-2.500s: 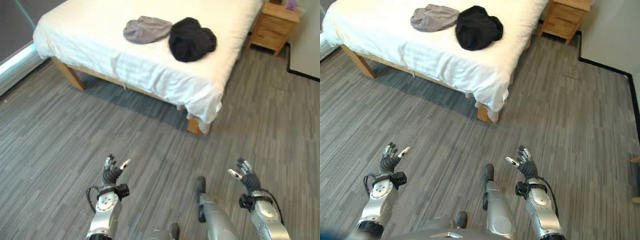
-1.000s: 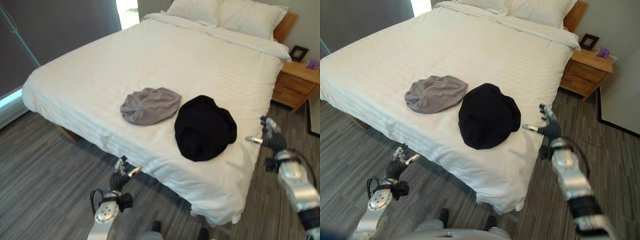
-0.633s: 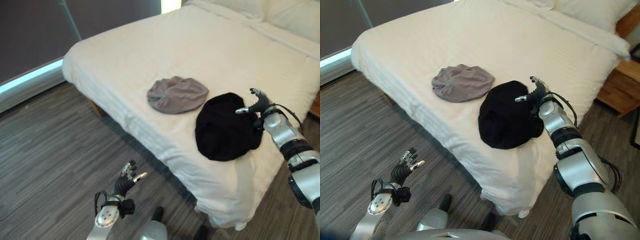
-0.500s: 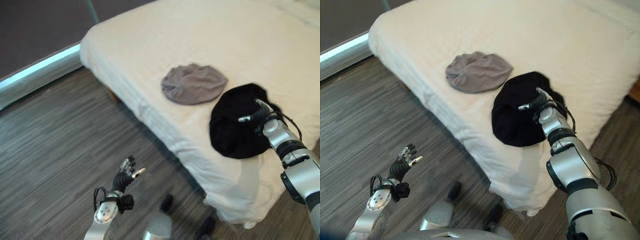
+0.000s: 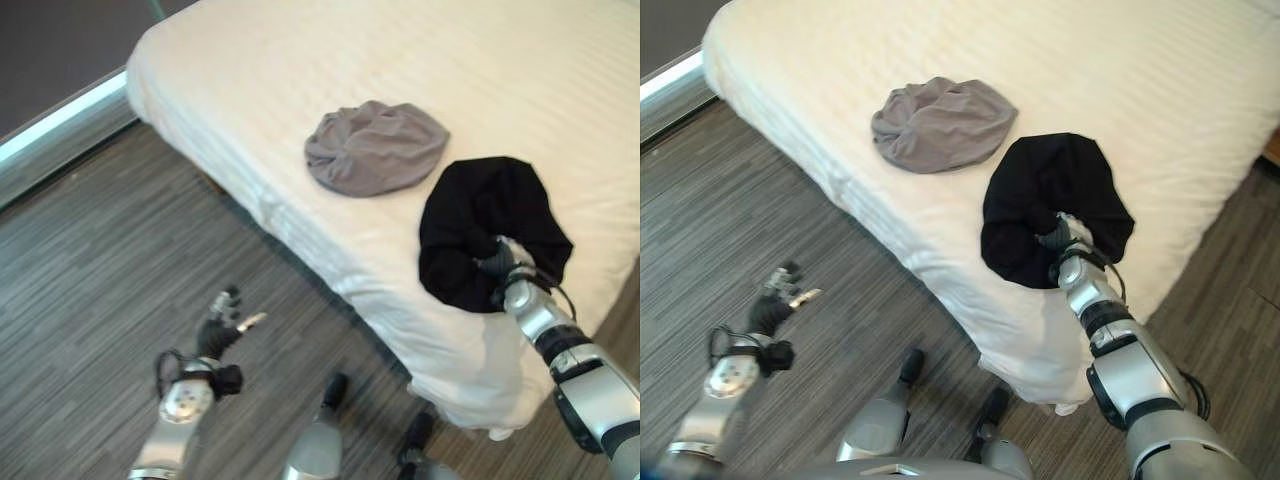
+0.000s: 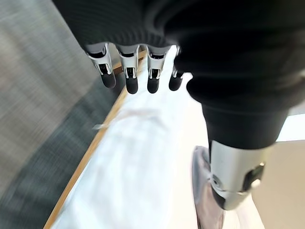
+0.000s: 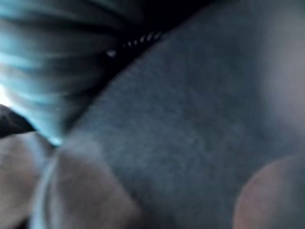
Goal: Pick up bed clothes into laundry basket.
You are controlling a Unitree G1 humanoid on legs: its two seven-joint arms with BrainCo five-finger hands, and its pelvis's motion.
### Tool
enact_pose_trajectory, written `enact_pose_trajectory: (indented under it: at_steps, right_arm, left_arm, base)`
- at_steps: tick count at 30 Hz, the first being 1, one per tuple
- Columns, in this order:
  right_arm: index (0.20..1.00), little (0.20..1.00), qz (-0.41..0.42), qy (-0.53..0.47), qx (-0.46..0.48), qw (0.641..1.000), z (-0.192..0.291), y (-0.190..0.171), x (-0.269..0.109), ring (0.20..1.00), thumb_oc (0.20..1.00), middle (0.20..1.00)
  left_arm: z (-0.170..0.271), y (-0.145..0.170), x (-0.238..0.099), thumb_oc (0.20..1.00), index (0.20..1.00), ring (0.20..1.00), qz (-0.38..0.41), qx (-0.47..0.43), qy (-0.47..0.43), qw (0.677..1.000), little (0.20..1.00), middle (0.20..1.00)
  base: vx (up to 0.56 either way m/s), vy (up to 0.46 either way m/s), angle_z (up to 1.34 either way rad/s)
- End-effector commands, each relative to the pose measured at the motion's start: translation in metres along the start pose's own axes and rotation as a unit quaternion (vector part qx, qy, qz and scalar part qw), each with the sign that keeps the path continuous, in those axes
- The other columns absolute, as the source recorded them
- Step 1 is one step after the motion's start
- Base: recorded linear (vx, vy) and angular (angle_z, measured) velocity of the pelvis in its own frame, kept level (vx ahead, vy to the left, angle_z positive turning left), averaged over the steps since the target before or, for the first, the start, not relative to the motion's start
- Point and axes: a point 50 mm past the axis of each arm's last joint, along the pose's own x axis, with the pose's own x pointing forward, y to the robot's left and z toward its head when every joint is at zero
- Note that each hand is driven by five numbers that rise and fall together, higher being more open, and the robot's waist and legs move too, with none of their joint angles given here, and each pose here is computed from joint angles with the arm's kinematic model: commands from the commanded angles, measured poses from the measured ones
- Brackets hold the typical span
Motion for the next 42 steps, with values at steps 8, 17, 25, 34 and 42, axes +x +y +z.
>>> enact_pose_trajectory:
  at_steps: [8,17,25,34,42]
  right_arm:
    - [0.200,0.200,0.180,0.119,0.073,0.974,-0.091,0.069,-0.105,0.200,0.200,0.200]
    - [0.200,0.200,0.172,0.050,0.111,0.978,-0.059,0.076,-0.109,0.200,0.200,0.200]
    - [0.200,0.200,0.181,0.044,0.121,0.975,-0.059,0.085,-0.123,0.200,0.200,0.200]
    - [0.200,0.200,0.199,0.054,0.131,0.970,-0.060,0.099,-0.127,0.200,0.200,0.200]
    - [0.200,0.200,0.209,0.022,0.147,0.967,-0.044,0.101,-0.121,0.200,0.200,0.200]
  left_arm:
    - [0.141,0.045,0.082,1.000,1.000,1.000,0.077,0.256,-0.208,0.941,1.000,1.000]
    - [0.225,0.041,0.133,1.000,1.000,1.000,0.195,0.431,-0.210,0.856,1.000,1.000]
    - [0.236,0.065,0.143,1.000,1.000,1.000,0.280,0.511,-0.126,0.803,1.000,1.000]
    - [0.241,0.095,0.140,1.000,1.000,1.000,0.325,0.540,-0.068,0.774,1.000,1.000]
    - [0.226,0.104,0.140,1.000,1.000,1.000,0.310,0.532,-0.031,0.787,1.000,1.000]
  base:
    - [0.00,0.025,-0.13]
    - [-0.04,0.007,-0.24]
    - [0.00,-0.001,-0.21]
    - [0.01,0.000,-0.07]
    - [-0.03,0.008,0.05]
